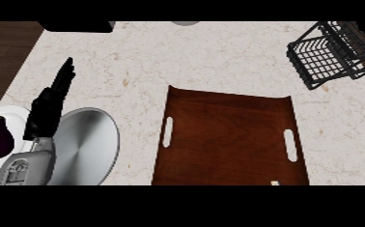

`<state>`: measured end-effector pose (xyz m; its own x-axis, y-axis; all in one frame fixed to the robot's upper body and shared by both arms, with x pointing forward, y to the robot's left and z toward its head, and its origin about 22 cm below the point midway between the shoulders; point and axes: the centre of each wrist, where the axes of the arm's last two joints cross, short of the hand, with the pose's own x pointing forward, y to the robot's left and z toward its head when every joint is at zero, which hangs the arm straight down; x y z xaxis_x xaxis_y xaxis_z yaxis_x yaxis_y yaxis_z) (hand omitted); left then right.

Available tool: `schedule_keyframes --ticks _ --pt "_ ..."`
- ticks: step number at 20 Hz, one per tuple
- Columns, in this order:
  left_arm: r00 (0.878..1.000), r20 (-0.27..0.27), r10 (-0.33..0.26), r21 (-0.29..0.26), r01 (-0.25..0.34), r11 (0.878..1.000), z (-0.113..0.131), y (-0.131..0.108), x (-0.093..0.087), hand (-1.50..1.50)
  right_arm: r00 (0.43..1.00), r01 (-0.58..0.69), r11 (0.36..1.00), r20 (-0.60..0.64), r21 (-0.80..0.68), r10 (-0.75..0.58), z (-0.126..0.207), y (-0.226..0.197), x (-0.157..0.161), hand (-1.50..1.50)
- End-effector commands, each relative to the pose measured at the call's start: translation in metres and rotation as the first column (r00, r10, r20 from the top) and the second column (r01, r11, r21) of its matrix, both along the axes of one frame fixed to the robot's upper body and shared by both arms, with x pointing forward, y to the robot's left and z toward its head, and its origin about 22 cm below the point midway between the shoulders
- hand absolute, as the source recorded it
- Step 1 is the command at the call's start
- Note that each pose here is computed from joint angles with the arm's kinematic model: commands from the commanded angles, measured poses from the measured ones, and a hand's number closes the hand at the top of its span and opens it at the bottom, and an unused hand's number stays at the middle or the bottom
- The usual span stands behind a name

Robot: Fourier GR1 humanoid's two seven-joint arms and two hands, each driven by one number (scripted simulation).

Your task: Pick the tomato from the tray and place it in the tiered basket

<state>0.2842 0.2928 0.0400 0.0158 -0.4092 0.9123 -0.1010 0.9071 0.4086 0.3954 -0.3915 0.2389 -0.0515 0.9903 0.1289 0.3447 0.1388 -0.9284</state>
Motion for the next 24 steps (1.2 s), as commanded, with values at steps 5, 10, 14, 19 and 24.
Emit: schedule_keyframes --ticks 5,10,14,19,24 --pt "1.000 0.003 -0.014 0.003 0.014 1.000 0.000 -0.020 0.002 0.00 0.991 -0.063 0.996 -0.110 0.068 0.070 -0.023 -0.020 0.021 1.50" --pt "1.000 0.002 -0.015 -0.004 0.015 1.000 -0.004 -0.005 0.012 0.00 0.973 -0.083 0.992 -0.205 0.099 0.102 -0.054 -0.048 0.011 1.50" --pt "1.000 0.015 -0.006 -0.011 0.006 1.000 -0.013 -0.020 0.010 0.00 0.944 0.044 0.953 -0.326 0.300 0.059 -0.066 -0.052 0.011 -1.50" --pt "1.000 0.024 0.002 0.004 -0.002 1.000 0.010 -0.003 0.023 0.00 0.959 -0.001 0.929 -0.263 0.370 0.105 -0.073 -0.055 0.010 -1.50" --pt "1.000 0.001 -0.012 -0.016 0.012 1.000 -0.009 -0.011 0.002 0.00 0.989 -0.035 0.863 -0.108 0.504 0.103 -0.047 -0.067 0.007 -1.50"
